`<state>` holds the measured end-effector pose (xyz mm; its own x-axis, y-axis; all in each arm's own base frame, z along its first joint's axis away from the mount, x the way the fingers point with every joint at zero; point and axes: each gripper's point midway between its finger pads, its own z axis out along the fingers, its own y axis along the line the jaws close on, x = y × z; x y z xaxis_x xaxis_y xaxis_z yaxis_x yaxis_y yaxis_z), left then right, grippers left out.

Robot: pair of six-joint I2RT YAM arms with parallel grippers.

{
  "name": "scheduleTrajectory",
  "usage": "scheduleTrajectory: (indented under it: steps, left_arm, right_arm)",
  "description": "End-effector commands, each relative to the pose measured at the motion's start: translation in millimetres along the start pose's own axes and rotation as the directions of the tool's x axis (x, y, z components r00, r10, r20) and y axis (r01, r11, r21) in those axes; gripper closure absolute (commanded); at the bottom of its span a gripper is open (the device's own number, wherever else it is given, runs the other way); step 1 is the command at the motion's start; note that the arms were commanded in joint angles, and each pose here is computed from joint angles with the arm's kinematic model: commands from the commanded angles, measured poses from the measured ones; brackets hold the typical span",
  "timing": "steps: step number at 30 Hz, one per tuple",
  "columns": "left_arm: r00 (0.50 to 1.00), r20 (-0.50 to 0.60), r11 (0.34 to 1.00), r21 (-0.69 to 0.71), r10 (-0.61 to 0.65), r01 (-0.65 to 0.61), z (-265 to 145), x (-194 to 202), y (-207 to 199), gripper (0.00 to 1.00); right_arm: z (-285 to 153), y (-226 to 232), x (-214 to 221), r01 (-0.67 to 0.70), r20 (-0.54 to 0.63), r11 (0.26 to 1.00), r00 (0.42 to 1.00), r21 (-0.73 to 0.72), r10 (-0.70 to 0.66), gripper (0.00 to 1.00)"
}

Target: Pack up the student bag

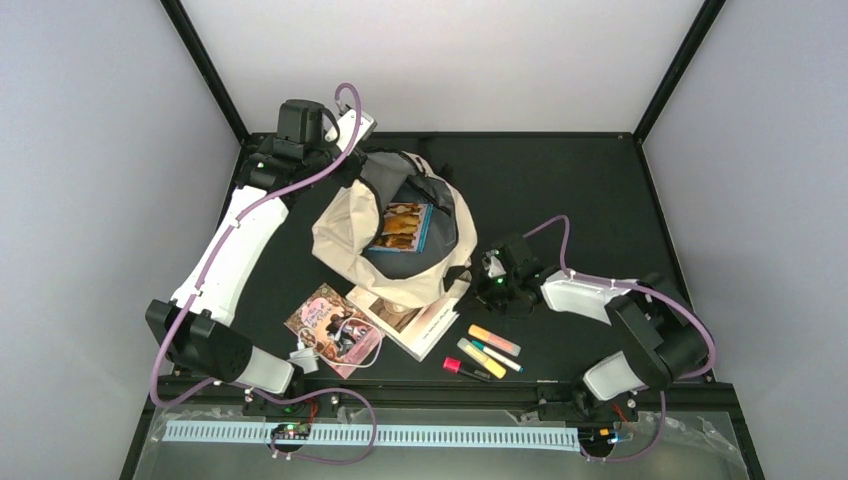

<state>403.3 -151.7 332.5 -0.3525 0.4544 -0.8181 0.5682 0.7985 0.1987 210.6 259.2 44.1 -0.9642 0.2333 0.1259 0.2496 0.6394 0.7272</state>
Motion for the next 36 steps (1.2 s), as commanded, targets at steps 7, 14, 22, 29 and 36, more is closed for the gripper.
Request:
scheduleTrajectory:
  steps: [7, 14, 22, 29, 36]
  left_arm:
    - [0.999, 0.037, 0.999, -0.035, 0.001, 0.001, -12.4, -8.6, 9.9, 0.98]
    - [1.000, 0.018, 0.999, -0.044, 0.007, -0.006, -0.9, 0.2, 11.8, 0.98]
    - [0.999, -0.029, 1.000, -0.005, -0.014, 0.013, 7.2, 24.9, 0.4, 0.98]
    - [0.992, -0.099, 0.993, 0.077, -0.077, 0.085, 21.9, 64.7, -23.6, 0.99]
    - [0.981, -0.186, 0.974, 0.205, -0.061, 0.100, 45.1, 112.8, -64.8, 0.98]
  right_arm:
    - [-61.5, -8.3, -106.0, 0.122, 0.229, 0.991, 0.964, 0.053, -0.131, 0.99]
    - [-101.3, -63.9, -168.9, 0.094, 0.255, 0.984, 0.958, 0.152, -0.131, 0.84]
    - [-105.6, -51.4, -121.3, 0.087, 0.249, 0.996, 0.965, 0.006, -0.085, 0.48]
    - [-97.3, -21.2, -84.2, 0.187, 0.254, 0.970, 0.957, -0.158, -0.143, 0.31]
    - [-71.3, -4.5, -90.9, 0.240, 0.220, 0.956, 0.955, -0.170, -0.201, 0.24]
